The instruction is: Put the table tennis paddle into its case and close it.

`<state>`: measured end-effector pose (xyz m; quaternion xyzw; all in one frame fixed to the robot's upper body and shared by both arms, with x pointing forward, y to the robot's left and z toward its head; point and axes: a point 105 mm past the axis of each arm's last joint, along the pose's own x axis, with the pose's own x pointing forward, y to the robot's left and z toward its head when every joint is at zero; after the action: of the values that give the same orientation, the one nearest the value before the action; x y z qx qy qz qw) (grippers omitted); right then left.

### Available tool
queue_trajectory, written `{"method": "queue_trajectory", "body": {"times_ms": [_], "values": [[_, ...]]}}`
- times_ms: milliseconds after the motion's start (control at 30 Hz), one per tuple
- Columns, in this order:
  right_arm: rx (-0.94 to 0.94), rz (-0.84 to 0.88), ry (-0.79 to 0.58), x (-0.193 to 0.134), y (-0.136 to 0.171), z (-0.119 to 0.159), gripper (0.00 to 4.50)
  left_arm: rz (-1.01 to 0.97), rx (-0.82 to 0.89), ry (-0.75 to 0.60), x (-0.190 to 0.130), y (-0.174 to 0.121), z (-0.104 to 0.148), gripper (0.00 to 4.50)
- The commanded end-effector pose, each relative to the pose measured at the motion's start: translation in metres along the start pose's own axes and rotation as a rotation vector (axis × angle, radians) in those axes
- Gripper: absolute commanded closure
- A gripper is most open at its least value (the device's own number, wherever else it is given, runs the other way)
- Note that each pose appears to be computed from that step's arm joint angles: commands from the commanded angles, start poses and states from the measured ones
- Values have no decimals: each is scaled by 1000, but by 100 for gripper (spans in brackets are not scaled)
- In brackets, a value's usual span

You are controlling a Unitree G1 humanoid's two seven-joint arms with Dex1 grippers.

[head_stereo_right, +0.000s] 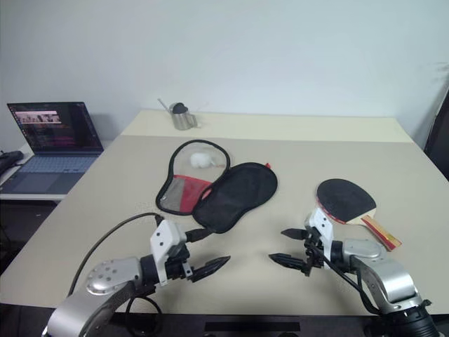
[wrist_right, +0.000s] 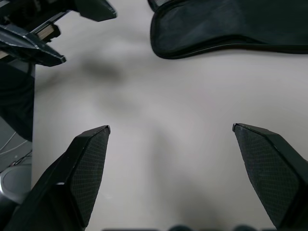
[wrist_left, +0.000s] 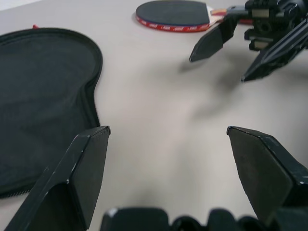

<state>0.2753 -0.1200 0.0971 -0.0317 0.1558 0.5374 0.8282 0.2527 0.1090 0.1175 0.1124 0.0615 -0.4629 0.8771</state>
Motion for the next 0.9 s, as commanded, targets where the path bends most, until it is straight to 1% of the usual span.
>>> {"method": "queue_trajectory", "body": {"times_ms": [33,267,467,533,667,900], "values": [[-27,29,-19,1,5,11,2,7,19,-6,5,3,3,24],[-27,17,-32,-1,4,15,2,-8,37,-15,9,5,7,24],[-29,41,-47,7,5,19,2,-15,40,-25,1,2,14,24],[-30,56,-53,13,10,20,2,-12,40,-19,-7,2,13,24],[-13,105,-68,25,18,17,2,-16,32,-18,-12,-3,14,24],[1,150,-72,31,28,13,2,-23,13,-15,-13,-6,13,24]]}}
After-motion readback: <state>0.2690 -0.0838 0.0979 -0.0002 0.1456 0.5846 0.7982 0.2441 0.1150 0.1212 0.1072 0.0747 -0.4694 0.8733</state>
